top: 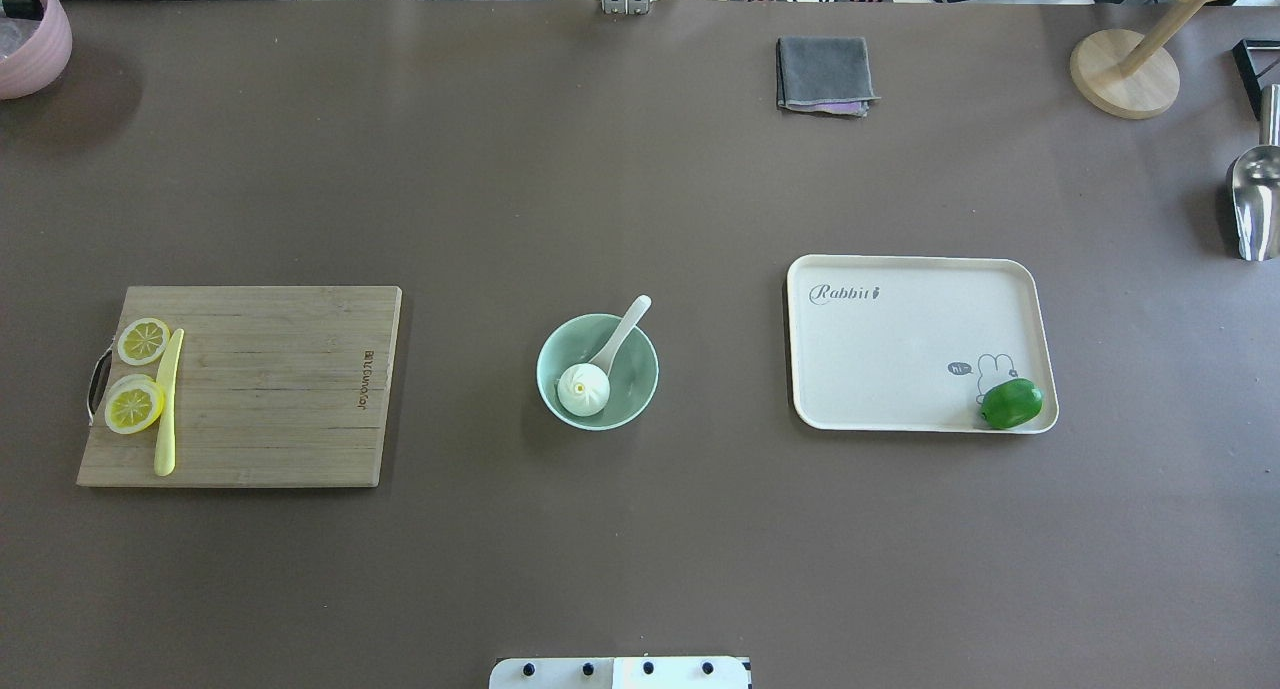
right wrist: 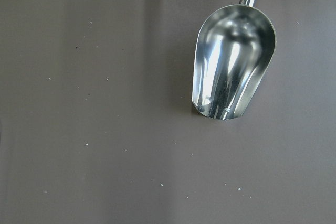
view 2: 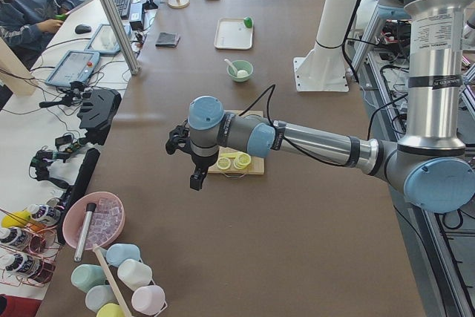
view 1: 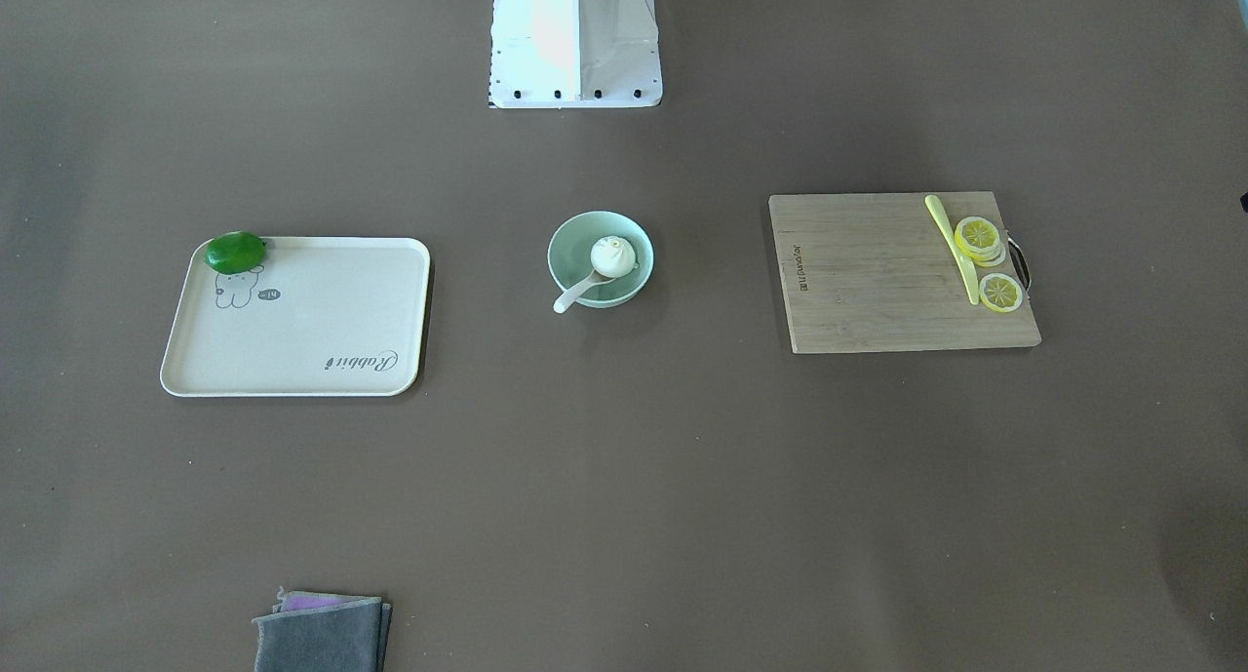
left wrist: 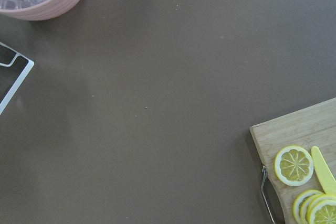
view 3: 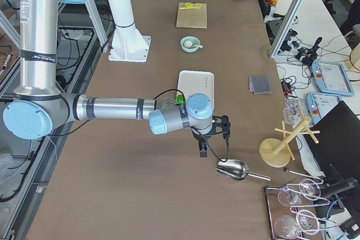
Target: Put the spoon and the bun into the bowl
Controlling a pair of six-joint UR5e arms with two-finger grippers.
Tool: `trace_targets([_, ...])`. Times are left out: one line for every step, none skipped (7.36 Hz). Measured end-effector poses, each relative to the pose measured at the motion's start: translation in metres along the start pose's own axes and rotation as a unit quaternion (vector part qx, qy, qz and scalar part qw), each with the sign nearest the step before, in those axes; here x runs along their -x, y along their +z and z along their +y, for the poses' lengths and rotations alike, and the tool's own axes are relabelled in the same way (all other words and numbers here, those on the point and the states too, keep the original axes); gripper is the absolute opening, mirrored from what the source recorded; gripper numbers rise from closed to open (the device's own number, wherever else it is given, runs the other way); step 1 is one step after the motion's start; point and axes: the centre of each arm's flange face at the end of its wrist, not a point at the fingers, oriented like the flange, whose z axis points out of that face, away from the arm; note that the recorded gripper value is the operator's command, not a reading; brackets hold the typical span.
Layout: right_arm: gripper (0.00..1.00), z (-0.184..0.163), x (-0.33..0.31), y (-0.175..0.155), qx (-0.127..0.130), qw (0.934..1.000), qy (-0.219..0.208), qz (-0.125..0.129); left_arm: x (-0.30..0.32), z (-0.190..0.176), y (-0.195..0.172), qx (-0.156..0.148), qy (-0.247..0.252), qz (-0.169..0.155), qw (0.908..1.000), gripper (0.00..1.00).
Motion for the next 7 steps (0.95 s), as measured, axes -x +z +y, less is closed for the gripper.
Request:
trace_targets([1.00,0.001,0.000,-0.001,0.000,1.0000,-0.001,-0.001,0.008,0.018,0.007,0.011,-0.012,-0.001,0.9999,0.98])
trace_targets([1.00,0.001,0.003,-0.002,-0.001,1.0000,-0.002,-0.005,0.013,0.030,0.011,0.015,-0.018,-0.004,0.9997,0.98])
trace_targets([1.00,0.000,0.006,-0.004,-0.001,0.9999,-0.004,-0.012,0.015,0.038,0.012,0.015,-0.020,-0.005,0.9997,0.98])
trace_targets([1.00,-0.002,0.010,-0.006,-0.003,0.9998,-0.007,-0.017,0.015,0.040,0.013,0.014,-0.021,-0.005,0.9997,0.98])
trace_targets([1.00,-0.004,0.013,-0.008,-0.005,0.9997,-0.010,-0.020,0.016,0.041,0.014,0.016,-0.023,-0.005,0.9996,0.98])
trace_targets([1.00,-0.004,0.013,-0.008,-0.005,0.9997,-0.011,-0.020,0.016,0.040,0.016,0.018,-0.026,-0.004,0.9995,0.98])
trace_targets([1.00,-0.001,0.010,-0.006,-0.002,0.9998,-0.011,-0.018,0.015,0.040,0.015,0.024,-0.032,0.000,0.9992,0.98])
